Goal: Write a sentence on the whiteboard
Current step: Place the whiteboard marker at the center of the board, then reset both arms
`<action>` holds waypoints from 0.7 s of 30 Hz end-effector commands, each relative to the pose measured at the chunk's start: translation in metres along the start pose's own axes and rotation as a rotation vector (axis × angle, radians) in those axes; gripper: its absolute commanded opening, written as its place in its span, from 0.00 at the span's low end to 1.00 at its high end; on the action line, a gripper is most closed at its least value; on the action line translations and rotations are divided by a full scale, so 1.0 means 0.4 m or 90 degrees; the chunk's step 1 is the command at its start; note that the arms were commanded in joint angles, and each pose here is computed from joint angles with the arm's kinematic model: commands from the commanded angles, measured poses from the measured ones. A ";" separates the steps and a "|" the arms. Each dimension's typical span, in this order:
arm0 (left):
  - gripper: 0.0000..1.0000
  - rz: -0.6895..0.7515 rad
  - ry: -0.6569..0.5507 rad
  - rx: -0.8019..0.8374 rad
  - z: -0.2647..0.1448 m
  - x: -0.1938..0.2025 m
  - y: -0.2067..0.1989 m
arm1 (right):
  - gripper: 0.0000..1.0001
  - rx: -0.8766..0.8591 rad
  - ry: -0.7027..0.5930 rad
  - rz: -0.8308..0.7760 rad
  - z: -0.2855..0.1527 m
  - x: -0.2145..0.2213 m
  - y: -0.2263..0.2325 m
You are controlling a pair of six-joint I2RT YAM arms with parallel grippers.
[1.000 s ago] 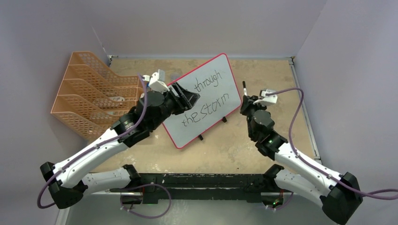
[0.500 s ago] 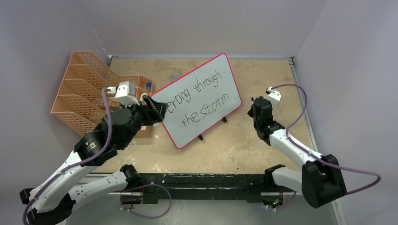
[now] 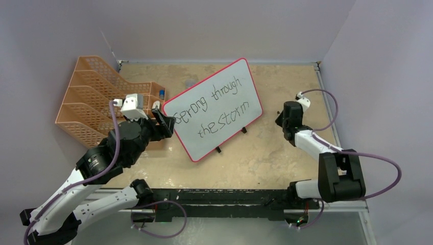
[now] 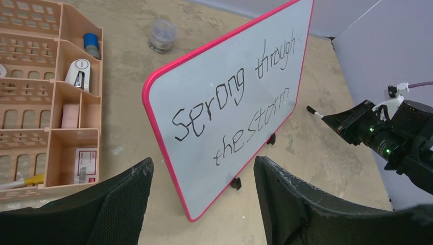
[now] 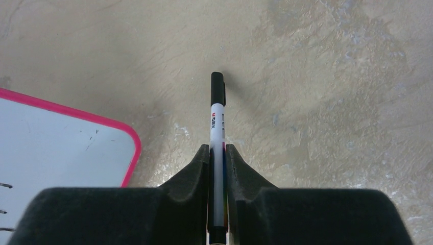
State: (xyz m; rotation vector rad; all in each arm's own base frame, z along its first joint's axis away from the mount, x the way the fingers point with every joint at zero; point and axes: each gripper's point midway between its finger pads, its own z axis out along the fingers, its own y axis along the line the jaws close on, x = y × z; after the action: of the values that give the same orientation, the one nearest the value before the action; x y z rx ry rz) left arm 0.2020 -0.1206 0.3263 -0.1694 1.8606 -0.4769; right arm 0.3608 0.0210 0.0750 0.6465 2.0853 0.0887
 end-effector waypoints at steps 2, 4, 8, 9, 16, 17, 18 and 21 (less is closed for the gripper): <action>0.70 0.023 -0.015 -0.013 -0.012 -0.026 0.015 | 0.21 -0.020 0.000 0.021 0.013 -0.035 0.031; 0.71 0.025 -0.018 -0.016 -0.019 -0.031 0.020 | 0.24 -0.019 0.004 0.024 0.013 -0.033 0.030; 0.71 0.026 -0.025 -0.018 -0.034 -0.044 0.030 | 0.25 -0.026 0.009 0.030 0.005 -0.031 0.034; 0.71 0.027 -0.027 -0.019 -0.038 -0.047 0.033 | 0.26 -0.029 0.012 0.032 0.002 -0.028 0.036; 0.72 0.041 -0.042 -0.017 -0.059 -0.066 0.047 | 0.37 -0.054 0.002 0.041 -0.045 -0.048 0.046; 0.73 0.044 -0.043 -0.017 -0.062 -0.068 0.049 | 0.41 -0.062 -0.008 0.043 -0.061 -0.065 0.052; 0.73 0.047 -0.043 -0.018 -0.066 -0.070 0.052 | 0.44 -0.070 -0.022 0.044 -0.079 -0.088 0.059; 0.75 0.057 -0.047 -0.013 -0.080 -0.079 0.058 | 0.57 -0.098 -0.089 0.043 -0.159 -0.188 0.084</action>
State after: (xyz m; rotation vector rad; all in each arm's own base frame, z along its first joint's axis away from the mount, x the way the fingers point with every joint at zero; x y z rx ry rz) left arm 0.1898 -0.0933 0.3344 -0.1302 1.8416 -0.4017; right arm 0.3523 0.0302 0.1061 0.6460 2.0616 0.2008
